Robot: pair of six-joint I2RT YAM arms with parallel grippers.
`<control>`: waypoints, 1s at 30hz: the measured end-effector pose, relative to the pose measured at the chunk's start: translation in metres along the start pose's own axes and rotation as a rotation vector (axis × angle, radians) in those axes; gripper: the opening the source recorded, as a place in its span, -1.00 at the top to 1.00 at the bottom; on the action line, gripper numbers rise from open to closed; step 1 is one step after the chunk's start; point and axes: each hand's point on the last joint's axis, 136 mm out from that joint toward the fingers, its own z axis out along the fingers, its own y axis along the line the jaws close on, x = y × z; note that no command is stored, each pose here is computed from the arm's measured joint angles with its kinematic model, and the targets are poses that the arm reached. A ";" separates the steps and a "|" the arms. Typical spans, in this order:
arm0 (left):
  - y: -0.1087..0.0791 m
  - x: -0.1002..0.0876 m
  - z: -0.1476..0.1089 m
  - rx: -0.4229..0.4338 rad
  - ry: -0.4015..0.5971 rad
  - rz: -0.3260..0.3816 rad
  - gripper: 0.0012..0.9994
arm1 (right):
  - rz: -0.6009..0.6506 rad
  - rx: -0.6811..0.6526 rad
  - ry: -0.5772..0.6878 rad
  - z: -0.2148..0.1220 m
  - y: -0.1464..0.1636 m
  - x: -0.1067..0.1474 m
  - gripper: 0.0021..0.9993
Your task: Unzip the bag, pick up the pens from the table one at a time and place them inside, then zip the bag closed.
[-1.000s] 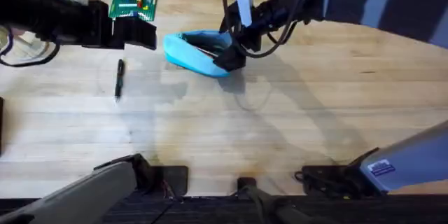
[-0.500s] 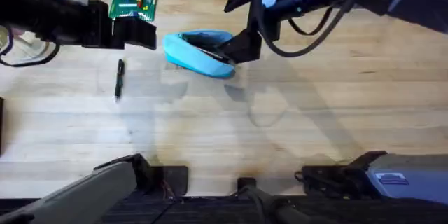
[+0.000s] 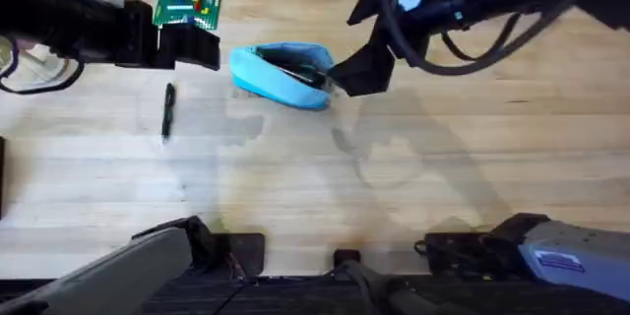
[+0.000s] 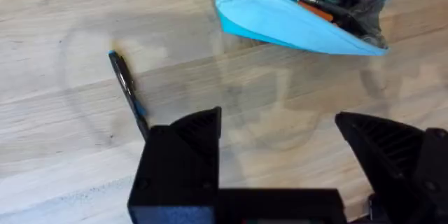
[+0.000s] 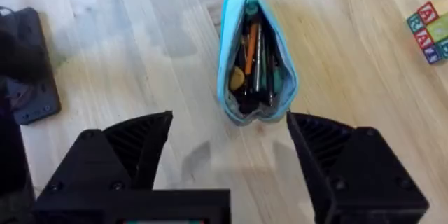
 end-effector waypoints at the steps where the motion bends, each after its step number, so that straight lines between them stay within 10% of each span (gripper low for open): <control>1: 0.000 0.000 0.000 0.000 0.000 0.000 -0.99 | 0.006 0.008 0.005 -0.004 0.001 0.001 -1.00; 30: 0.000 0.000 0.000 0.000 0.000 0.000 -0.99 | 0.228 0.189 0.218 -0.052 0.007 0.054 -1.00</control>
